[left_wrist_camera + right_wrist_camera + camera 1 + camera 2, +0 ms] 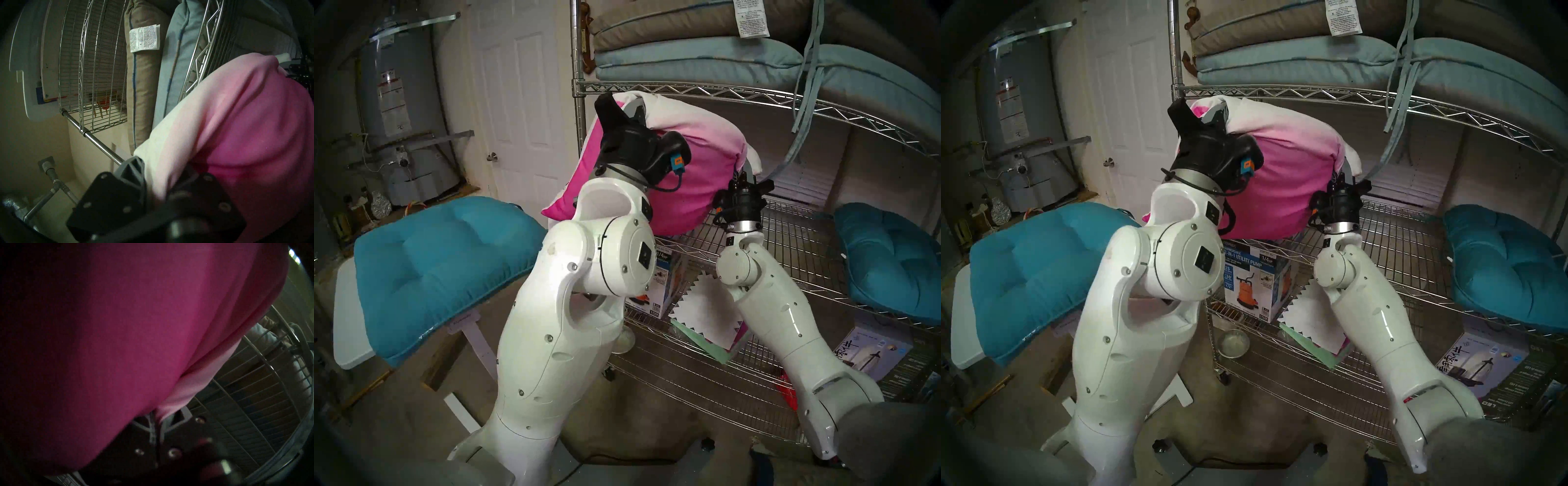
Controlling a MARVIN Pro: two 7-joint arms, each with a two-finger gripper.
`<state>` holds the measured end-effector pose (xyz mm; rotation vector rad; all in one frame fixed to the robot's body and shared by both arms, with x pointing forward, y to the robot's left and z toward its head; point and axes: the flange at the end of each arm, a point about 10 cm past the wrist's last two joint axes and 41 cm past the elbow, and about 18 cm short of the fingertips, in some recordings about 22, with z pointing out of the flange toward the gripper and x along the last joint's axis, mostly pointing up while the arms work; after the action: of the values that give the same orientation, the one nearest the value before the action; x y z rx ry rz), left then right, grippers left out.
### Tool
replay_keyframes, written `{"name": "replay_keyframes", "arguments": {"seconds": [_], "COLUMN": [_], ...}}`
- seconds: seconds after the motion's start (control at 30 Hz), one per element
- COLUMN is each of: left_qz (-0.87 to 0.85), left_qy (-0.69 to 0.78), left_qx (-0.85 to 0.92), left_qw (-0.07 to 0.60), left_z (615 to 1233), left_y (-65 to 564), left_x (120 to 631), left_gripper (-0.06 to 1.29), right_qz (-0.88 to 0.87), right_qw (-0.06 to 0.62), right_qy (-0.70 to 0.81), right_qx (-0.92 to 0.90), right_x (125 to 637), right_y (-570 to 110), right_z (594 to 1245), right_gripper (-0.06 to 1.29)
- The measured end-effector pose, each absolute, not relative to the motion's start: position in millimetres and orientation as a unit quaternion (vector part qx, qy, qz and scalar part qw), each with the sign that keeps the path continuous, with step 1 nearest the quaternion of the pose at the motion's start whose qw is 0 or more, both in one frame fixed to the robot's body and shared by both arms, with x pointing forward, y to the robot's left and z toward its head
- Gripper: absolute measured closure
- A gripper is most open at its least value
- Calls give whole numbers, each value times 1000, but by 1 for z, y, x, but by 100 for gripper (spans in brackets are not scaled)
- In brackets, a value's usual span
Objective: Put cushion on the shelf
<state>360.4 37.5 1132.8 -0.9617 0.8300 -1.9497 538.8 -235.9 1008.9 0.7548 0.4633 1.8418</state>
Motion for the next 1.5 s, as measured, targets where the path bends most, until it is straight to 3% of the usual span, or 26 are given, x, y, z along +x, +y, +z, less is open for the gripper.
{"name": "replay_keyframes", "arguments": {"seconds": [0.97,1.0,1.07,1.17,1.2,1.23,1.27,1.3,1.33,1.37,1.4,1.5], "left_qz": [-776,-776,-776,-775,-774,-773,-770,-769,-766,-763,-760,-749], "left_qy": [338,335,329,320,316,312,306,302,297,291,286,267], "left_qx": [-411,-413,-415,-417,-418,-420,-424,-426,-429,-433,-436,-448], "left_qw": [339,340,343,350,354,359,365,369,375,382,388,409], "left_z": [1135,1137,1139,1142,1142,1143,1143,1143,1144,1144,1144,1143], "left_y": [12,14,19,27,31,35,42,45,51,58,63,85], "left_x": [366,366,365,365,365,366,367,367,368,370,370,373], "left_gripper": [108,108,108,108,108,108,108,108,108,108,108,108], "right_qz": [762,765,773,792,801,809,820,825,832,839,844,860], "right_qw": [530,531,530,519,511,503,491,485,477,468,461,437], "right_qy": [159,146,122,96,90,86,81,80,78,75,74,69], "right_qx": [337,333,326,307,299,292,283,278,273,267,264,254], "right_x": [563,562,558,553,550,548,545,544,542,539,536,525], "right_y": [-277,-279,-279,-270,-263,-255,-242,-236,-228,-218,-210,-183], "right_z": [1024,1026,1029,1033,1035,1037,1039,1040,1040,1040,1039,1033], "right_gripper": [123,120,95,72,33,26,9,8,9,37,128,125]}}
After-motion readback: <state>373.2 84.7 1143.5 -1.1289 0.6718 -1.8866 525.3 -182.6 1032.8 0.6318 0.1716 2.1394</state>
